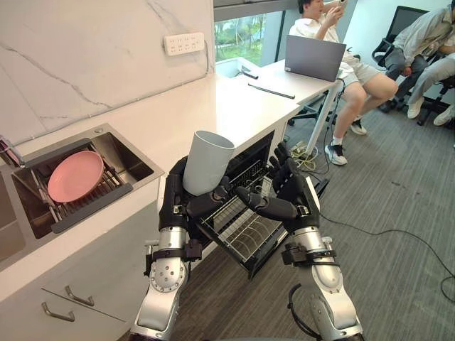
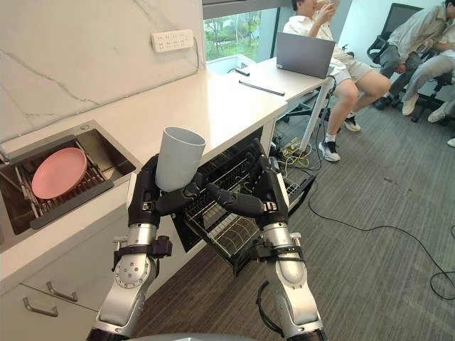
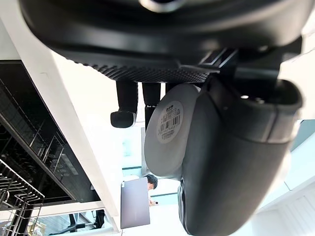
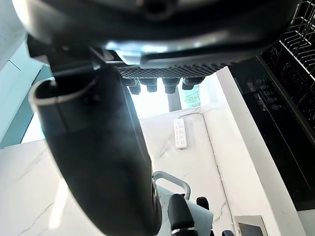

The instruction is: Walk over to the sink, pick up the cup, carry it to the dishwasher, place the cup inside the dishwasher, then close the dishwasher door

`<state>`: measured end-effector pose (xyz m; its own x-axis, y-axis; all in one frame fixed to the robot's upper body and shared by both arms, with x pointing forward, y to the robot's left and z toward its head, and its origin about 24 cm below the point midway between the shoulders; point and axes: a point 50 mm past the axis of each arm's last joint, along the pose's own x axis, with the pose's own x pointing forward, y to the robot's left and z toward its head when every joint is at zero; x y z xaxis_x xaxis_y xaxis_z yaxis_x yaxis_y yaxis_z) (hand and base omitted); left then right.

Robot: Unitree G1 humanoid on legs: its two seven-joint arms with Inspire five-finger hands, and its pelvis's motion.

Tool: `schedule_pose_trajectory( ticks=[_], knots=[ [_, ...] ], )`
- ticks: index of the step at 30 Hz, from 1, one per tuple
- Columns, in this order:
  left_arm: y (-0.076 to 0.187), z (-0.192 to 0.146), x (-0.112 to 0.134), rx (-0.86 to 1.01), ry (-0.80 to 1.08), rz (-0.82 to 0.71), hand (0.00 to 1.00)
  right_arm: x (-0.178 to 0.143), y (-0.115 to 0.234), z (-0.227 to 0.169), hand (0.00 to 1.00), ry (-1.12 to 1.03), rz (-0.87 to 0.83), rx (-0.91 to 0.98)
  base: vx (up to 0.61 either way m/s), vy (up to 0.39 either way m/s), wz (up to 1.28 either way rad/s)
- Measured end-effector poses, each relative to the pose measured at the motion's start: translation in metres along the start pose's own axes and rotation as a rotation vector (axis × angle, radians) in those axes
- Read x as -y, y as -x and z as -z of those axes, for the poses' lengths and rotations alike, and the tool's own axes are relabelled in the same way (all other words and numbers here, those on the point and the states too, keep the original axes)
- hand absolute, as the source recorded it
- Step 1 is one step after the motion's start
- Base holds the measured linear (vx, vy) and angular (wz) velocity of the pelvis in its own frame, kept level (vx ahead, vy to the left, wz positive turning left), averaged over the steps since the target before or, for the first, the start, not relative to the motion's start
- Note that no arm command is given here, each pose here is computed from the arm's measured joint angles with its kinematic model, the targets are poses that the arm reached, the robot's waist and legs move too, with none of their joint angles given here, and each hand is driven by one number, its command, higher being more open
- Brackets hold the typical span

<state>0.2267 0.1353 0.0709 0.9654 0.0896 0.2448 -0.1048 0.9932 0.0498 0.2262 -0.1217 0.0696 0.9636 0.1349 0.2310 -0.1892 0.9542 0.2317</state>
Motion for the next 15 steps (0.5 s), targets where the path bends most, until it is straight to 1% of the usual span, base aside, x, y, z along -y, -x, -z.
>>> schedule_pose_trajectory(
  ticks=[5, 12, 15],
  knots=[
    [-0.003, 0.002, 0.002, 0.001, -0.023, 0.01, 0.0, -0.008, -0.006, 0.0, 1.0, -0.004, -0.041, 0.004, 0.0, 0.0, 0.0],
    [-0.004, 0.0, 0.006, 0.016, -0.051, 0.023, 0.0, -0.017, -0.005, 0.004, 1.0, -0.054, -0.071, -0.015, 0.0, -0.004, 0.0],
    [-0.002, 0.0, 0.012, 0.021, -0.061, 0.033, 0.0, -0.02, -0.005, 0.005, 1.0, -0.058, -0.081, -0.019, -0.01, -0.021, 0.02]
  ],
)
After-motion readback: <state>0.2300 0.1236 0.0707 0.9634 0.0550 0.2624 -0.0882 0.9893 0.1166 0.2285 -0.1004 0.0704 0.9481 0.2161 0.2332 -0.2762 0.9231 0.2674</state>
